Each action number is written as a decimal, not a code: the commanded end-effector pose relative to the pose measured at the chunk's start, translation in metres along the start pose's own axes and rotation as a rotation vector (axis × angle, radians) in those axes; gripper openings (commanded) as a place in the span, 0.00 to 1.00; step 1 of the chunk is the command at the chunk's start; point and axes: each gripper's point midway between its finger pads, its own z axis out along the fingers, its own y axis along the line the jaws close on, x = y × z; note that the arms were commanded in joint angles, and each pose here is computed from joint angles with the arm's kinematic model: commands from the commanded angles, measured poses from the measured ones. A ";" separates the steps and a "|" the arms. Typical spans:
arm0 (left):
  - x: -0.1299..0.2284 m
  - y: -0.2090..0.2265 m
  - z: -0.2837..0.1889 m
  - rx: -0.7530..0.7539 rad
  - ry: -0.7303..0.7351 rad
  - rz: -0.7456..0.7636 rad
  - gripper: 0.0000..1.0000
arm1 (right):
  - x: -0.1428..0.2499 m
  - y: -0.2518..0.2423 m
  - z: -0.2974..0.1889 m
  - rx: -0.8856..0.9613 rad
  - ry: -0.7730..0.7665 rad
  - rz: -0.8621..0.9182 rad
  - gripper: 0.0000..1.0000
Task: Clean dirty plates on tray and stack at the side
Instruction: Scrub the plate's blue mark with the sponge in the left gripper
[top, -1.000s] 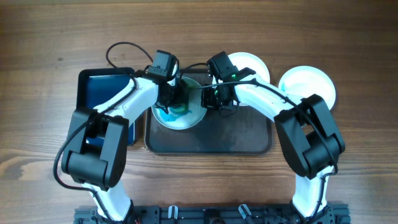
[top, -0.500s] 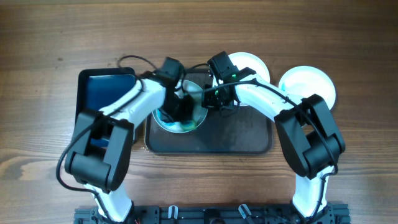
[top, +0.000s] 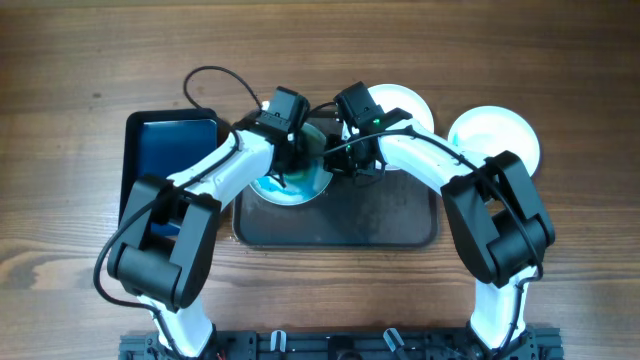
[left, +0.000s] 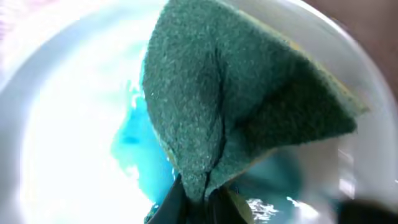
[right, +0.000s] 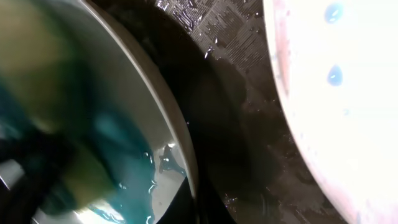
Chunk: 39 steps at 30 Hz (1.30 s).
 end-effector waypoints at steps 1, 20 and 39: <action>0.007 0.063 0.002 -0.284 -0.003 -0.068 0.04 | 0.000 -0.003 0.004 0.010 0.011 0.006 0.04; 0.066 -0.029 -0.005 0.261 0.291 0.252 0.04 | -0.002 0.003 0.004 -0.019 0.009 -0.004 0.04; 0.056 -0.017 0.000 0.152 0.259 0.053 0.04 | -0.002 0.003 0.005 -0.019 0.009 -0.003 0.04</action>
